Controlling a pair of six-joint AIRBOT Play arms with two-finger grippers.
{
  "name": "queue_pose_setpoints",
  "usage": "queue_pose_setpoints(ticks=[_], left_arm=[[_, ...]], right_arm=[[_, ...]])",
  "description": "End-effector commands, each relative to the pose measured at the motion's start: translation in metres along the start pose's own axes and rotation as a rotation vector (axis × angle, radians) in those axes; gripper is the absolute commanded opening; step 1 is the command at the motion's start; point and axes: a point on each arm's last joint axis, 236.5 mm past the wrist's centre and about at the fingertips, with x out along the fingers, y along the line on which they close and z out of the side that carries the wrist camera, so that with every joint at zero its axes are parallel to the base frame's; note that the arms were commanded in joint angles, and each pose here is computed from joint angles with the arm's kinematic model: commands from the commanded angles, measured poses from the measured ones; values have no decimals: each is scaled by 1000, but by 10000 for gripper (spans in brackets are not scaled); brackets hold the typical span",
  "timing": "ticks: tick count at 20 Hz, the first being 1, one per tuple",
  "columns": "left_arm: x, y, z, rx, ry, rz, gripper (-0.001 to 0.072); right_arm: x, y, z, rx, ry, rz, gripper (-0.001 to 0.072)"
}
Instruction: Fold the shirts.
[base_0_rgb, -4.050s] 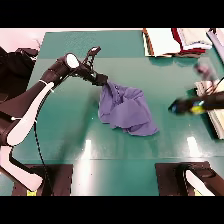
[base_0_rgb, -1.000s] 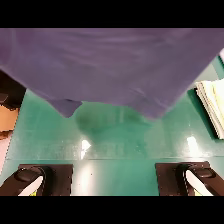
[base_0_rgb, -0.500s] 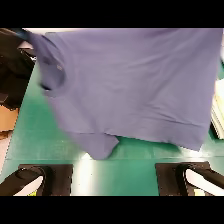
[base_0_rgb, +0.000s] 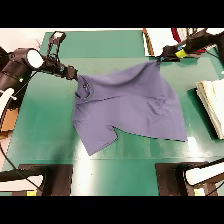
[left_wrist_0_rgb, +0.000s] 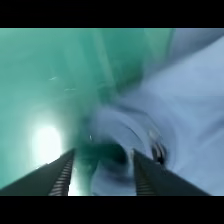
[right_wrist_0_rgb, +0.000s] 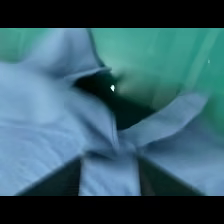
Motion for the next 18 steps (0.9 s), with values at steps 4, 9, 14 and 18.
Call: queue_pose_setpoints(ticks=[4,9,14,18], left_arm=[[-16,58,-54,-248,200,-36,449],[-17,42,-163,-341,387,-97,449],[-2,3,-244,-463,478,-190,449],[7,-28,-249,-515,439,-316,449]], right_arm=[[-7,11,-10,54,22,113,407],[-31,31,-76,20,86,123,406],[-44,43,-115,28,76,122,406],[-55,46,-118,26,20,112,406]])
